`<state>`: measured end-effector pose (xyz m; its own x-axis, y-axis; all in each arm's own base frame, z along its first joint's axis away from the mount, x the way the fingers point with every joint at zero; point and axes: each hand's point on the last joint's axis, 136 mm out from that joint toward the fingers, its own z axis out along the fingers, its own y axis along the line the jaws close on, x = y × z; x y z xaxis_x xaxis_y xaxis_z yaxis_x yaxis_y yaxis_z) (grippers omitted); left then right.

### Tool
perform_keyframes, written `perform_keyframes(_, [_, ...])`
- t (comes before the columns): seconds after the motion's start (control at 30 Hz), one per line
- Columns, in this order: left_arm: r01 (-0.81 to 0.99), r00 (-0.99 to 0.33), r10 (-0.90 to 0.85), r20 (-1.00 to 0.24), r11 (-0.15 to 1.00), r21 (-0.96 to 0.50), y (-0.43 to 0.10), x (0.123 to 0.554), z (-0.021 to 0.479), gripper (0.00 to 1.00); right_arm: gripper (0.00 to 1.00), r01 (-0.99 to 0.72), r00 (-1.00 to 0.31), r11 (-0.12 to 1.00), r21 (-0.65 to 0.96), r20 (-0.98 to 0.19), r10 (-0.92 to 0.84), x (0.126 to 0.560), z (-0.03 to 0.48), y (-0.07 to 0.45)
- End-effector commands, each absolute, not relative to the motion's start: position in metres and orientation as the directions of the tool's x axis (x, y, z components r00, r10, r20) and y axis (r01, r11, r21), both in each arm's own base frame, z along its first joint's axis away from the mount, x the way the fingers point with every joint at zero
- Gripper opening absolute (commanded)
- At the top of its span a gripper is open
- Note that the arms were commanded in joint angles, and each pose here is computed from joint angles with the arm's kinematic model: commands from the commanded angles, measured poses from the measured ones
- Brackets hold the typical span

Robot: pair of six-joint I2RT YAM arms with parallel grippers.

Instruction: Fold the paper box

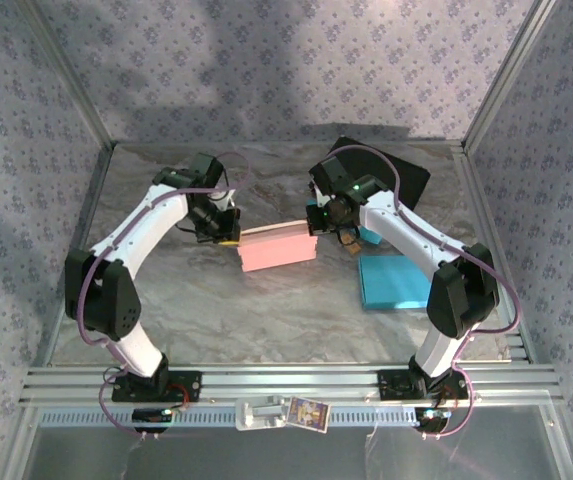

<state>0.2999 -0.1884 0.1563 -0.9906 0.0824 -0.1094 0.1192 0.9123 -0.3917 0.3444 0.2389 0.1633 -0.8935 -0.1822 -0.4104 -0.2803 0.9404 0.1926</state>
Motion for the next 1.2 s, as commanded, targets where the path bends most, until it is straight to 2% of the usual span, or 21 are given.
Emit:
perform_keyframes(0.0, [0.206,-0.971,0.136,-0.195,0.890,-0.408,-0.192,0.298,0.162,0.00,0.00,-0.291,-0.897,0.933,0.212,-0.400,-0.188,0.339,0.166,0.247])
perform_keyframes(0.27, [0.255,-0.958,0.179,-0.225,0.888,-0.382,-0.193,0.291,0.153,0.00,0.00,-0.276,-0.899,0.937,0.214,-0.403,-0.172,0.337,0.169,0.245])
perform_keyframes(0.47, [0.252,-0.959,0.181,-0.217,0.896,-0.365,-0.193,0.290,0.151,0.00,0.32,-0.193,-0.897,0.928,0.318,-0.441,-0.035,0.332,0.198,0.237])
perform_keyframes(0.6, [0.252,-0.960,0.183,-0.214,0.898,-0.360,-0.193,0.291,0.151,0.00,0.44,-0.070,-0.900,0.874,0.481,-0.408,0.152,0.331,0.215,0.230])
perform_keyframes(0.73, [0.256,-0.959,0.187,-0.215,0.898,-0.358,-0.194,0.292,0.152,0.00,0.49,0.098,-0.871,0.757,0.646,-0.313,0.380,0.340,0.226,0.227])
perform_keyframes(0.87, [0.258,-0.958,0.191,-0.213,0.898,-0.356,-0.195,0.292,0.153,0.00,0.56,0.338,-0.821,0.599,0.726,-0.083,0.565,0.345,0.217,0.226])
perform_keyframes(1.0, [0.259,-0.958,0.190,-0.216,0.899,-0.354,-0.196,0.293,0.153,0.00,0.60,0.493,-0.782,0.471,0.732,0.135,0.608,0.345,0.203,0.242])
perform_keyframes(1.17, [0.257,-0.958,0.191,-0.213,0.900,-0.352,-0.196,0.294,0.152,0.00,0.63,0.561,-0.744,0.411,0.719,0.219,0.632,0.347,0.187,0.252])
